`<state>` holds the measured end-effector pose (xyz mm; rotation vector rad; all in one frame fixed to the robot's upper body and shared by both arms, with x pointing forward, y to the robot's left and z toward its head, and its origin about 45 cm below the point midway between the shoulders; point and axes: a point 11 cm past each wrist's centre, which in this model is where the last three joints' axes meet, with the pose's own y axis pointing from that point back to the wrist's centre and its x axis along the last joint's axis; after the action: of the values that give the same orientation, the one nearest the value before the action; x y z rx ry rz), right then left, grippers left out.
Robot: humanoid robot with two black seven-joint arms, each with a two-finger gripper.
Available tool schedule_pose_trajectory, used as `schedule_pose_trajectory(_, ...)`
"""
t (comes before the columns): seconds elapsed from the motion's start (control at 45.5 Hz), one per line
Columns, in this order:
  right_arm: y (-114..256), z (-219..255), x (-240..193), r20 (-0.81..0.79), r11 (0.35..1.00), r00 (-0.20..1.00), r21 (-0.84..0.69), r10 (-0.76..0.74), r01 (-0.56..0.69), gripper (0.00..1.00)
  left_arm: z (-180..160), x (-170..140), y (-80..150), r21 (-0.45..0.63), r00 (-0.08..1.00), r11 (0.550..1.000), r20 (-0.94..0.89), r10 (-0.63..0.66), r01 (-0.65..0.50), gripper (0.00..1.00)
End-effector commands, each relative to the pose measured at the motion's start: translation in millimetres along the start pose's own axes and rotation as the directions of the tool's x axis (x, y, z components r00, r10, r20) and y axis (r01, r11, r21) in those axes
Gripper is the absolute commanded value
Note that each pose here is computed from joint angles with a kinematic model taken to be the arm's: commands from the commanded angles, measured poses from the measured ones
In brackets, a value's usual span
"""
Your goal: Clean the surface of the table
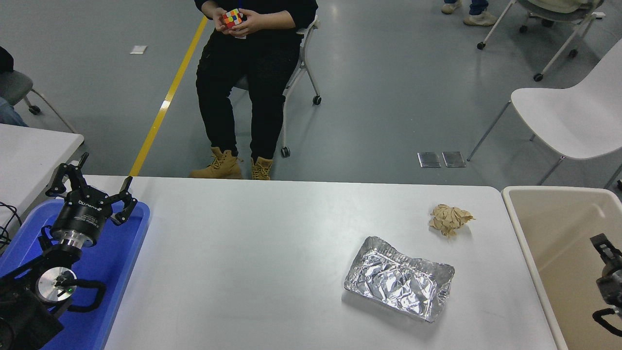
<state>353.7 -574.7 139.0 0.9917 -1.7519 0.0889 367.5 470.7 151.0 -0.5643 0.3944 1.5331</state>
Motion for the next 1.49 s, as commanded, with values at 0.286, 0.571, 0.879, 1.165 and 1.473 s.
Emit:
schedule_pose_trajectory(0.286, 2, -114, 144, 0.467, 0.969, 0.881, 0.174, 0.073, -0.173, 0.98, 0, 0, 0, 0.001, 1.0, 1.0, 0.001, 0.0, 0.0, 1.0)
schedule_pose_trajectory(0.571, 24, -171, 173, 0.673, 0.932, 0.733, 0.322, -0.103, -0.165, 0.98, 0, 0, 0, 0.0, 1.0, 1.0, 0.0, 0.0, 0.0, 1.0)
schedule_pose_trajectory(0.879, 63, -237, 165, 0.698, 0.841, 0.619, 0.53, -0.361, -0.107, 0.98, 0, 0, 0, 0.0, 1.0, 1.0, 0.0, 0.0, 0.0, 1.0)
schedule_pose_trajectory(1.165, 86, -283, 133, 0.642, 0.759, 0.559, 0.65, -0.525, -0.033, 0.98, 0, 0, 0, 0.0, 1.0, 1.0, 0.0, 0.0, 0.0, 1.0)
schedule_pose_trajectory(1.473, 115, -306, 86, 0.536, 0.596, 0.453, 0.803, -0.713, -0.013, 0.98, 0, 0, 0, 0.0, 1.0, 1.0, 0.0, 0.0, 0.0, 1.0)
